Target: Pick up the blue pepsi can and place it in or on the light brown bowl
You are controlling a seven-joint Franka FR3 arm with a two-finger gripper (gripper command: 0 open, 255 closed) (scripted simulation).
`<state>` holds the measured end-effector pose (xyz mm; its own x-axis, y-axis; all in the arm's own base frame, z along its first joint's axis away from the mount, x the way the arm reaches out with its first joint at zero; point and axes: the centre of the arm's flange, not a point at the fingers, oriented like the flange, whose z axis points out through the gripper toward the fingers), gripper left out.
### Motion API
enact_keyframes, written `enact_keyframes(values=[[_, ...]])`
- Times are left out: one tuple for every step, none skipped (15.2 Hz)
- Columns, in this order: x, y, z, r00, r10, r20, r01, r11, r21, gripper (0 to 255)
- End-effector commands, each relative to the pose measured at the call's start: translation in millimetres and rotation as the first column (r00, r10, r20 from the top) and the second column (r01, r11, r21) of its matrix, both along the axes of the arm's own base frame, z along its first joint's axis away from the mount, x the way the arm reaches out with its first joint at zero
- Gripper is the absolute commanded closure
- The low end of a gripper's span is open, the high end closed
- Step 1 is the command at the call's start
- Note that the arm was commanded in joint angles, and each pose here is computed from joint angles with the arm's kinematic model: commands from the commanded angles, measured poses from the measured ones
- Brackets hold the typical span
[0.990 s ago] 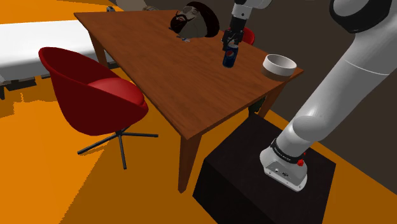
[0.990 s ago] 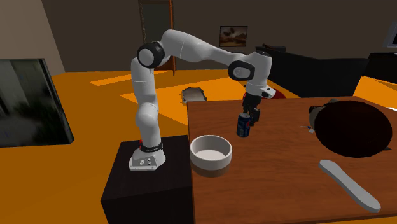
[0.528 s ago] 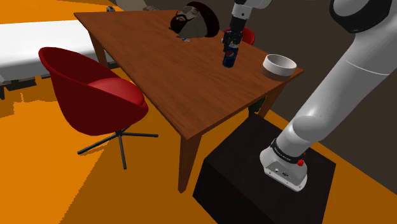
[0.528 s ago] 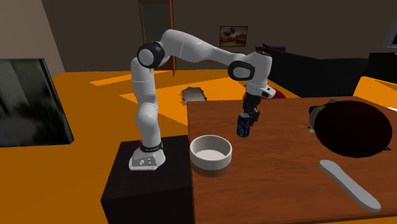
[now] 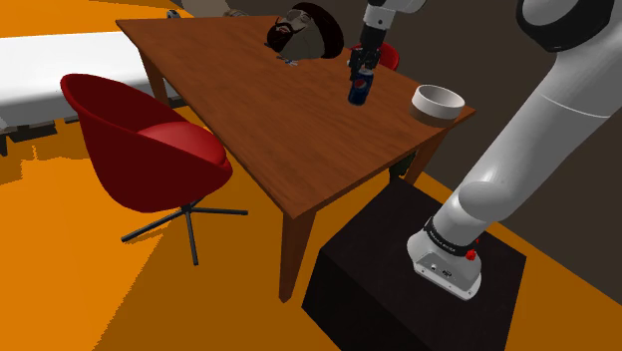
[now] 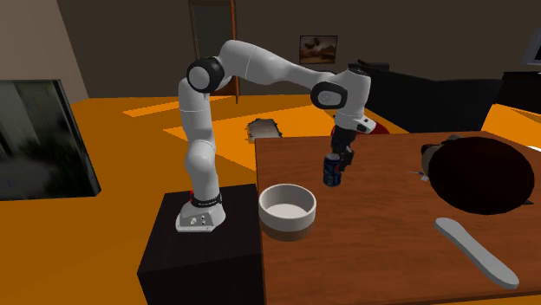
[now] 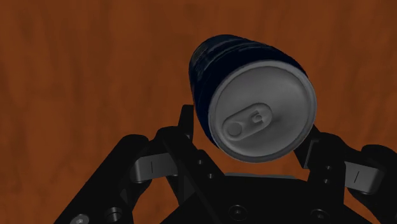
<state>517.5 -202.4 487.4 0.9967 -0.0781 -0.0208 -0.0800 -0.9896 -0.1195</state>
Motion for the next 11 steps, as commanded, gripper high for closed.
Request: enact_keyframes(values=[[-0.4, -0.2, 8.1, 1.0, 0.0, -0.001, 0.0, 1.0, 0.0, 255], [-0.3, -0.2, 13.3, 1.0, 0.0, -0.001, 0.0, 1.0, 0.0, 255], [-0.3, -0.2, 18.6, 1.0, 0.0, -0.001, 0.0, 1.0, 0.0, 255], [-0.3, -0.2, 23.9, 1.0, 0.0, -0.001, 0.0, 1.0, 0.0, 255], [-0.3, -0.2, 29.2, 1.0, 0.0, -0.001, 0.0, 1.0, 0.0, 255], [-0.3, -0.2, 34.5, 1.0, 0.0, -0.001, 0.0, 1.0, 0.0, 255], [-0.3, -0.2, 39.7, 1.0, 0.0, -0.001, 0.0, 1.0, 0.0, 255], [-0.3, -0.2, 45.0, 1.0, 0.0, -0.001, 0.0, 1.0, 0.0, 255], [-0.3, -0.2, 50.3, 1.0, 0.0, -0.001, 0.0, 1.0, 0.0, 255], [-0.3, -0.2, 55.6, 1.0, 0.0, -0.001, 0.0, 1.0, 0.0, 255], [-0.3, -0.2, 60.9, 1.0, 0.0, -0.001, 0.0, 1.0, 0.0, 255]])
